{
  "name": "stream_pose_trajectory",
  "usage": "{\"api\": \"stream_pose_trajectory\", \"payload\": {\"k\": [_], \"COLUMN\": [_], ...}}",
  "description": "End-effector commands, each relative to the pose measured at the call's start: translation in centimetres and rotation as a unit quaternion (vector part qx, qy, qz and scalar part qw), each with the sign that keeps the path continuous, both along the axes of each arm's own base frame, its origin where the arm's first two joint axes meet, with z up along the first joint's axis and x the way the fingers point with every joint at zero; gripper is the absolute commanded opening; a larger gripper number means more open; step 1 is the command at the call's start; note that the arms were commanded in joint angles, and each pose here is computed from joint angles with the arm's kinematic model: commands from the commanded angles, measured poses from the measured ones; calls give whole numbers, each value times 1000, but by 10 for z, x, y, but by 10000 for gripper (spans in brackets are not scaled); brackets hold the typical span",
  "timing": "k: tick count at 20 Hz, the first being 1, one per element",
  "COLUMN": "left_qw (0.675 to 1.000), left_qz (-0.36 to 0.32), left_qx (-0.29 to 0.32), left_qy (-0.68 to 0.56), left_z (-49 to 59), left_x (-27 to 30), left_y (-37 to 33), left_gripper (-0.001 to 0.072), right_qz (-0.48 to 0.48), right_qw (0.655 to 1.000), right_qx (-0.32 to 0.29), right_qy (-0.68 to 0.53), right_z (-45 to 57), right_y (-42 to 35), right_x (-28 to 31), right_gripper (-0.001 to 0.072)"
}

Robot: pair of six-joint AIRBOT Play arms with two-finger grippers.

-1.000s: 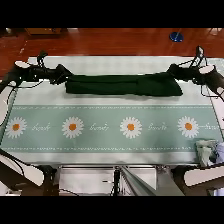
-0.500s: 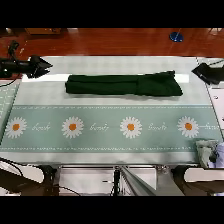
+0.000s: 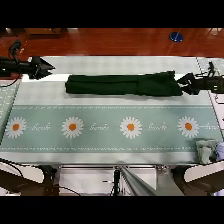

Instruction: Fold the shirts.

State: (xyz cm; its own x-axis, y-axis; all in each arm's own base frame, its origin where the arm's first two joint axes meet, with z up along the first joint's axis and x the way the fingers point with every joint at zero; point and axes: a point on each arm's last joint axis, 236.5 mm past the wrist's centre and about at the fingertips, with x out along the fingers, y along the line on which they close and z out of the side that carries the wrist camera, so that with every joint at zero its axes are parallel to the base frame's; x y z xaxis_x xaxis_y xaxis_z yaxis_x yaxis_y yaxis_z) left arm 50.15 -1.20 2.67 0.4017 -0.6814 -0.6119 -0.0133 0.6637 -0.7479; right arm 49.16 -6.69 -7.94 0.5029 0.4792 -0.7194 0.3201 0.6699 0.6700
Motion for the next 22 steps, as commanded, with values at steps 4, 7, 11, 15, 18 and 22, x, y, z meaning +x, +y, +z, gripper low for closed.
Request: {"api": "stream_pose_trajectory", "payload": {"k": [4, 7, 11, 15, 18, 22], "left_qw": [1000, 1000, 1000, 999, 995, 982], "left_qz": [-20, -22, -25, -47, -91, -143], "left_qx": [-4, -4, -4, -3, -30, -119], "left_qy": [5, 5, 5, -5, -9, -25], "left_z": [1, 1, 3, 18, 41, 79], "left_x": [-5, -5, -6, -11, -23, -35], "left_y": [-13, -15, -17, -39, -88, -187], "left_gripper": [486, 486, 375, 187, 86, 27], "right_qz": [34, 66, 121, 158, 169, 188], "right_qw": [999, 997, 991, 986, 979, 969], "right_qx": [38, 26, 32, -34, -112, -158], "right_qy": [17, -3, -42, -35, -23, 10], "right_z": [-32, -25, 26, 83, 111, 129], "right_y": [62, 84, 90, 67, 46, 34], "right_x": [11, 22, 35, 19, -1, -32], "right_gripper": [575, 293, 23, 23, 22, 23]}}
